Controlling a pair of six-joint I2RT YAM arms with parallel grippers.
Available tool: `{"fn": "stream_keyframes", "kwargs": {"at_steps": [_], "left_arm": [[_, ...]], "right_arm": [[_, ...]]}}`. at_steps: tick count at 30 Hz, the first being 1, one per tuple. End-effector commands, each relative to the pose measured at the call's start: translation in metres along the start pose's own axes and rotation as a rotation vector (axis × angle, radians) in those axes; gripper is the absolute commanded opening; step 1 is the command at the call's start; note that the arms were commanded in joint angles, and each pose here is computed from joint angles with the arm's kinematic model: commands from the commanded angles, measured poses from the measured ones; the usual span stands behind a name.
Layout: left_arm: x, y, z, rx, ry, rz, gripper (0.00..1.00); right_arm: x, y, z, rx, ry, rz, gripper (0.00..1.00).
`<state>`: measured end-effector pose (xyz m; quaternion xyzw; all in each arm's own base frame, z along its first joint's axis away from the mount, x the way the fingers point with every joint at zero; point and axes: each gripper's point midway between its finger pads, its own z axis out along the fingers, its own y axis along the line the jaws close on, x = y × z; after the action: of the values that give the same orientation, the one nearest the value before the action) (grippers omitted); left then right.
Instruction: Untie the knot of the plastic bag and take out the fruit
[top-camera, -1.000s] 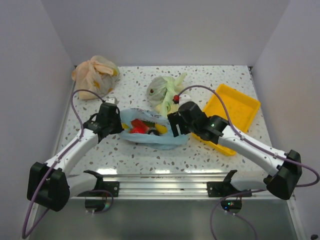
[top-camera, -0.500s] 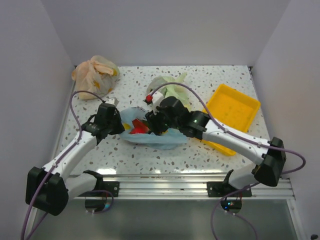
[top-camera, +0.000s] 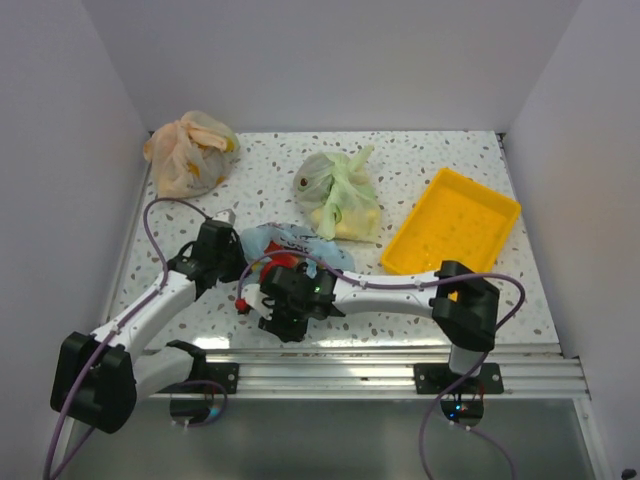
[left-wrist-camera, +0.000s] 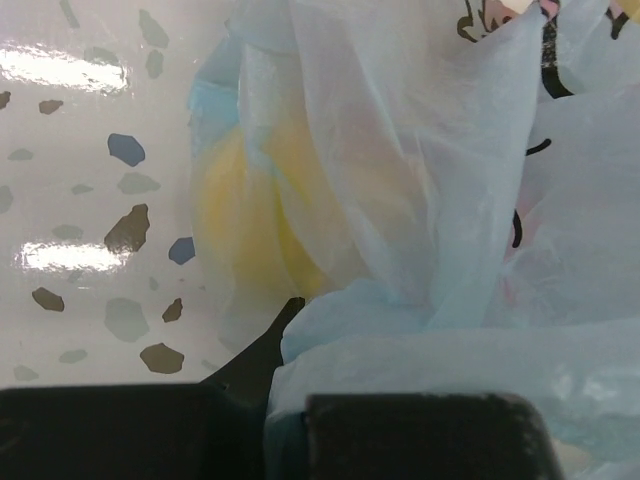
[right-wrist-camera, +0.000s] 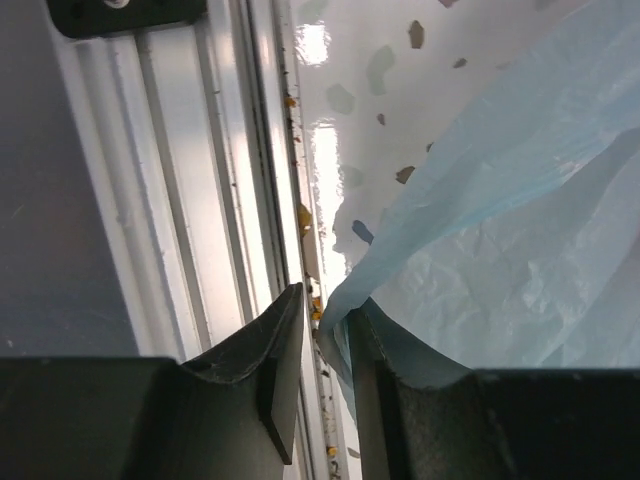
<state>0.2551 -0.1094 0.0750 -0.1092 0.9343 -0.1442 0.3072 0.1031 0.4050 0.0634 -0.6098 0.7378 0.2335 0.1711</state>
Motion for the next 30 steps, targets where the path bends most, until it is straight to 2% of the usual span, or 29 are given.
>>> {"fn": "stream_keyframes", "kwargs": {"at_steps": [1, 4, 5, 10, 15, 20, 27, 30], "left_arm": [[-0.006, -0.009, 0.005, 0.050, -0.031, -0.037, 0.00], [-0.003, -0.006, 0.006, 0.042, -0.023, -0.024, 0.00], [-0.002, -0.005, 0.006, 0.039, -0.020, -0.014, 0.00], [-0.002, -0.003, 0.005, 0.037, -0.020, 0.018, 0.00], [-0.001, -0.002, 0.002, 0.040, -0.022, 0.036, 0.00], [0.002, 0.000, 0.000, 0.039, -0.017, 0.042, 0.00], [0.007, -0.004, -0.002, 0.066, -0.008, 0.029, 0.00], [0.009, -0.004, -0.002, 0.068, -0.003, 0.030, 0.00]], "right_arm": [[-0.011, 0.016, -0.017, -0.085, -0.028, -0.058, 0.28], [-0.032, 0.009, -0.038, -0.020, -0.104, -0.066, 0.32], [-0.037, 0.005, -0.042, 0.006, -0.120, -0.066, 0.39], [-0.067, -0.033, -0.068, 0.225, -0.223, -0.035, 0.56], [-0.074, -0.068, -0.065, 0.330, -0.260, 0.057, 0.67], [-0.078, -0.100, -0.042, 0.412, -0.258, 0.130, 0.80], [-0.078, -0.135, -0.021, 0.489, -0.302, 0.278, 0.82], [-0.070, -0.139, -0.007, 0.481, -0.288, 0.308, 0.87]]}}
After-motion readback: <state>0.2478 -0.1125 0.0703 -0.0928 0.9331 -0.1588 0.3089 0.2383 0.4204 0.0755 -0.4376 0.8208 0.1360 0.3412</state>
